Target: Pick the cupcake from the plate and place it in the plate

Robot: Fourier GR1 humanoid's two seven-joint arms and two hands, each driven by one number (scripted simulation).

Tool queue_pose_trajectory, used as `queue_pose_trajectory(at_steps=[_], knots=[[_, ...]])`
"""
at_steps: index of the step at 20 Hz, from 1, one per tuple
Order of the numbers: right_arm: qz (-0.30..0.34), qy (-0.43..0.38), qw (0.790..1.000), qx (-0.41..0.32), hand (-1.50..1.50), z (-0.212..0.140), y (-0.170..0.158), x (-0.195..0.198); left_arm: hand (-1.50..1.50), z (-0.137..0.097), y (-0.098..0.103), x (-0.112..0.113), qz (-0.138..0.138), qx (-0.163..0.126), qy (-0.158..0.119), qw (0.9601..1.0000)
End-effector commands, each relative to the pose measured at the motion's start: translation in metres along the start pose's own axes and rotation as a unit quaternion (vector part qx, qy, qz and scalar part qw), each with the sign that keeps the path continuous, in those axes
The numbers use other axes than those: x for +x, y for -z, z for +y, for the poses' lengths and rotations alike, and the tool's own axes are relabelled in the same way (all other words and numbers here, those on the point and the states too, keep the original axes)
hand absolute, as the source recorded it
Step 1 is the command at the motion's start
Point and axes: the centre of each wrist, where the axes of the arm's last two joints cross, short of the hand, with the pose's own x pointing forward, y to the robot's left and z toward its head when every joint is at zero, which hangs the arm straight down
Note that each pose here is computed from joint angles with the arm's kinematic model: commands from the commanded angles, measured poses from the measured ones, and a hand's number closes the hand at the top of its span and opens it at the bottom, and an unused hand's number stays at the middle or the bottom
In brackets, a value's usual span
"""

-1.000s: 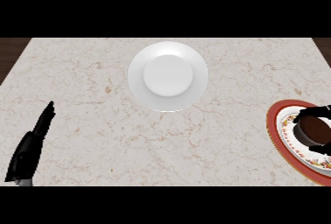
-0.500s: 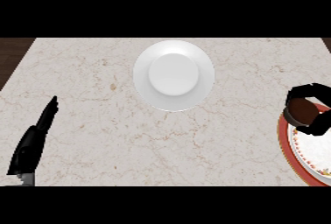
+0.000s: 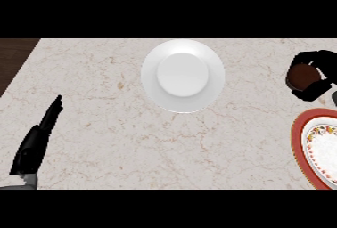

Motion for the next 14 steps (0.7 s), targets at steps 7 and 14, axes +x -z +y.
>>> queue_pose_trajectory(at_steps=[7,14], knots=[[-0.126,0.025,0.972,-0.196,1.50,-0.057,0.017,0.031,0.00,-0.001,0.001,-0.004,0.013,0.006,0.002,0.9999],[-0.278,0.116,0.942,-0.149,1.50,-0.072,0.036,0.098,0.00,0.021,-0.012,-0.010,0.036,0.026,0.000,0.9990]])
